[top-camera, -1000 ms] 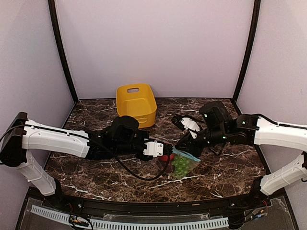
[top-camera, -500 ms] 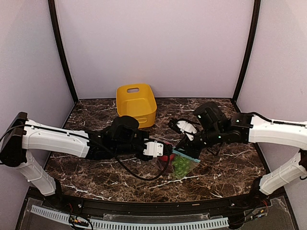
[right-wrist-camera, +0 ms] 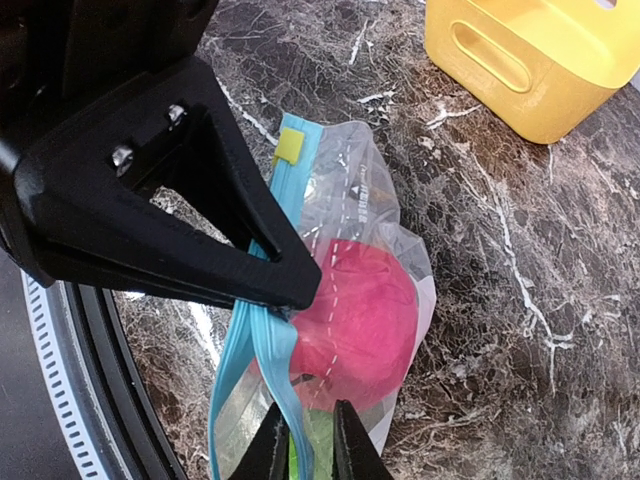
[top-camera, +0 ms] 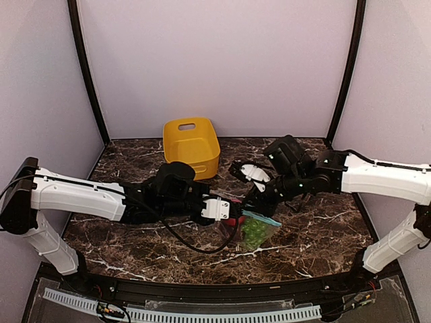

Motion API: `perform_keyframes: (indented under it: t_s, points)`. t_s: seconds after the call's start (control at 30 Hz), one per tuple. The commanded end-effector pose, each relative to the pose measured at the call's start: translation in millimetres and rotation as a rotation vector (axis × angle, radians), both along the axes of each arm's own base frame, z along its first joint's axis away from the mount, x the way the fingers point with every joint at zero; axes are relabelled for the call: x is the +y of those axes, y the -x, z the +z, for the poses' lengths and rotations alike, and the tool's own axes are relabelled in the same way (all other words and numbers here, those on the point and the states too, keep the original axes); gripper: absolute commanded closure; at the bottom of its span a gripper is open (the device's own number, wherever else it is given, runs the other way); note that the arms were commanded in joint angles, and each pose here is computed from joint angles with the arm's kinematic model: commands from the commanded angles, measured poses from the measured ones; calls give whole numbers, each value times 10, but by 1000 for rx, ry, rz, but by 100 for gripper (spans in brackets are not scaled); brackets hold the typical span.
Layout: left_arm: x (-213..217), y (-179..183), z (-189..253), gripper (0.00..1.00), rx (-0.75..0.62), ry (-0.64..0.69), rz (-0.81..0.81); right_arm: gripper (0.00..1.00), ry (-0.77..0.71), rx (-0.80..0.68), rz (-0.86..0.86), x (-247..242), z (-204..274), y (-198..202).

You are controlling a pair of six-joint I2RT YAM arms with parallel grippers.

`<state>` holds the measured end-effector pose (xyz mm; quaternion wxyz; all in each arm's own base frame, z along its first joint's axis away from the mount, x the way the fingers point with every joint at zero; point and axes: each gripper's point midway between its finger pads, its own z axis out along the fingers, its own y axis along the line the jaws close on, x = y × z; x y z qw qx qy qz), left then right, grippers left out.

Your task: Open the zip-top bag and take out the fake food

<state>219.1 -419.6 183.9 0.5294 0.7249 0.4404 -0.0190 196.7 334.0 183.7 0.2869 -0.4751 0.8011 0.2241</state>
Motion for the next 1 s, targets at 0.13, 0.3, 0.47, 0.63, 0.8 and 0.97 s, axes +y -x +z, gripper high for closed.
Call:
perform_keyframes:
  t_s: [0.13, 0.3, 0.47, 0.63, 0.8, 0.97]
  points:
    - [-68, 0, 176, 99, -32, 30, -24, 96, 44, -17, -15, -49, 22, -58]
    - [-68, -58, 185, 94, -54, 40, 3, 100, 44, -68, -87, -144, 129, -205]
    - [-36, -151, 373, 71, -51, 134, 52, 100, 38, -131, -214, -372, 322, -445]
    - [60, -216, 574, 59, 4, 248, 101, 100, -25, -131, -268, -393, 527, -475]
    - [248, -326, 646, 52, 58, 321, 184, 100, -43, -62, -276, -297, 310, -456]
    - [426, -232, 410, 51, 200, 364, 244, 100, -93, 49, -272, -44, -24, -456]
